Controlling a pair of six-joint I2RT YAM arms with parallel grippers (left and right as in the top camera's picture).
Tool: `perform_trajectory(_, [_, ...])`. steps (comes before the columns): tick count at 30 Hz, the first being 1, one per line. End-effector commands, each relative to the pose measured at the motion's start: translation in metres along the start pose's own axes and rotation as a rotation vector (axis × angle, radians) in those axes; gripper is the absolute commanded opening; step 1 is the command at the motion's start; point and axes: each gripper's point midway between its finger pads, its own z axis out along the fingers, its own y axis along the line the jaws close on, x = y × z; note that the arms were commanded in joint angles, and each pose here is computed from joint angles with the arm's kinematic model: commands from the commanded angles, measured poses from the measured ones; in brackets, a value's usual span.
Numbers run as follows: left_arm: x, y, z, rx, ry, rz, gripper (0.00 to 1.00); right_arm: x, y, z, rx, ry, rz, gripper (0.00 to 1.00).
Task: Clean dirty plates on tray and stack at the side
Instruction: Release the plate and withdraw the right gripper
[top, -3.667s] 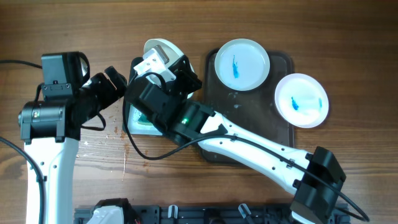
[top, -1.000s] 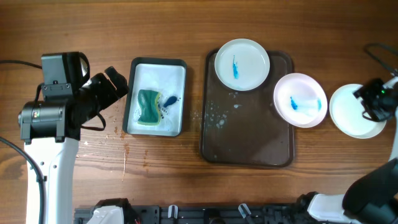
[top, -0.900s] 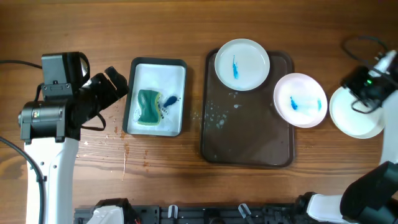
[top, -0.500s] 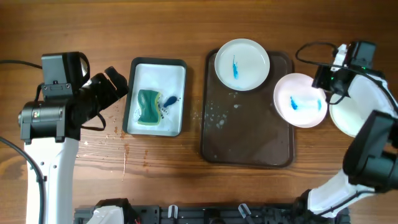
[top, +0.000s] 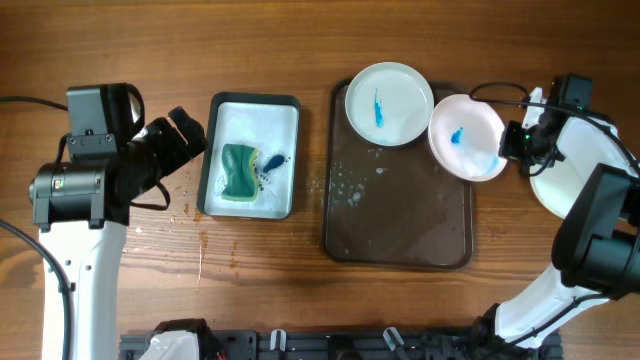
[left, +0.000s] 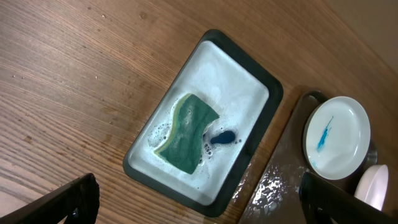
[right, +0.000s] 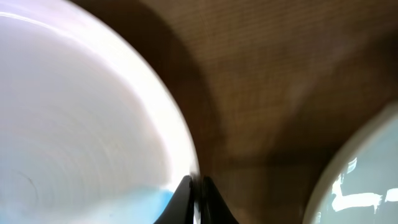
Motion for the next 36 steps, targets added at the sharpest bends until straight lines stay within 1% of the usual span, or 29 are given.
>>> perform_trajectory(1, [-0.005,-0.002,-0.007,0.015,-0.023,-0.003,1.0,0.001,0.014,-0.027,-0.058,-0.032,0.01,0.04])
perform_trajectory(5, [-0.005,-0.002,-0.007,0.015,-0.023,-0.003,1.0,-0.003,0.035,-0.066,-0.157,-0.1,-0.004,0.04])
perform_trajectory(7, [-0.005,-0.002,-0.007,0.015,-0.023,-0.003,1.0,0.001,0.052,-0.091,-0.218,-0.124,-0.01,0.04])
perform_trajectory(9, [-0.005,-0.002,-0.007,0.015,-0.023,-0.002,1.0,0.017,0.069,-0.108,-0.236,-0.097,-0.044,0.04])
perform_trajectory(11, [-0.005,-0.002,-0.007,0.015,-0.023,-0.003,1.0,0.034,0.086,-0.114,-0.248,-0.048,-0.085,0.04])
perform_trajectory(14, [-0.005,-0.002,-0.007,0.015,-0.023,-0.003,1.0,0.066,0.111,-0.112,-0.243,0.061,-0.148,0.04])
perform_trajectory(15, [-0.005,-0.002,-0.007,0.015,-0.023,-0.003,1.0,0.076,0.115,-0.107,-0.216,0.094,-0.134,0.04])
perform_trajectory(18, [-0.005,-0.002,-0.007,0.015,-0.023,-0.003,1.0,0.104,0.134,-0.087,-0.207,0.155,-0.15,0.04])
perform_trajectory(20, [-0.005,-0.002,-0.007,0.015,-0.023,-0.003,1.0,0.115,0.132,-0.07,-0.15,0.159,-0.115,0.04])
perform_trajectory(22, [-0.005,-0.002,-0.007,0.015,-0.023,-0.003,1.0,0.106,0.117,-0.058,-0.066,0.099,-0.067,0.04])
perform_trajectory(23, [-0.005,-0.002,-0.007,0.015,-0.023,-0.003,1.0,0.098,0.113,-0.058,-0.062,0.072,-0.046,0.05])
perform_trajectory(24, [-0.005,-0.002,-0.007,0.015,-0.023,-0.003,1.0,0.086,0.109,-0.06,-0.074,0.037,-0.017,0.31])
perform_trajectory(25, [-0.005,-0.002,-0.007,0.015,-0.023,-0.003,1.0,0.076,0.104,-0.063,-0.09,0.013,0.019,0.37])
perform_trajectory(27, [-0.005,-0.002,-0.007,0.015,-0.023,-0.003,1.0,0.056,0.086,-0.069,-0.121,-0.031,0.157,0.52])
perform_trajectory(29, [-0.005,-0.002,-0.007,0.015,-0.023,-0.003,1.0,0.04,0.054,-0.072,-0.11,-0.08,0.325,0.55])
perform_trajectory(31, [-0.005,-0.002,-0.007,0.015,-0.023,-0.003,1.0,0.031,0.01,-0.075,-0.084,-0.121,0.513,0.56])
perform_trajectory(32, [-0.005,-0.002,-0.007,0.015,-0.023,-0.003,1.0,0.032,-0.024,-0.078,-0.058,-0.142,0.65,0.56])
perform_trajectory(33, [-0.005,-0.002,-0.007,0.015,-0.023,-0.003,1.0,0.035,-0.046,-0.081,-0.037,-0.153,0.735,0.56])
perform_trajectory(35, [-0.005,-0.002,-0.007,0.015,-0.023,-0.003,1.0,0.045,-0.087,-0.086,-0.001,-0.171,0.871,0.54])
perform_trajectory(36, [-0.005,-0.002,-0.007,0.015,-0.023,-0.003,1.0,0.052,-0.103,-0.088,0.015,-0.171,0.92,0.51])
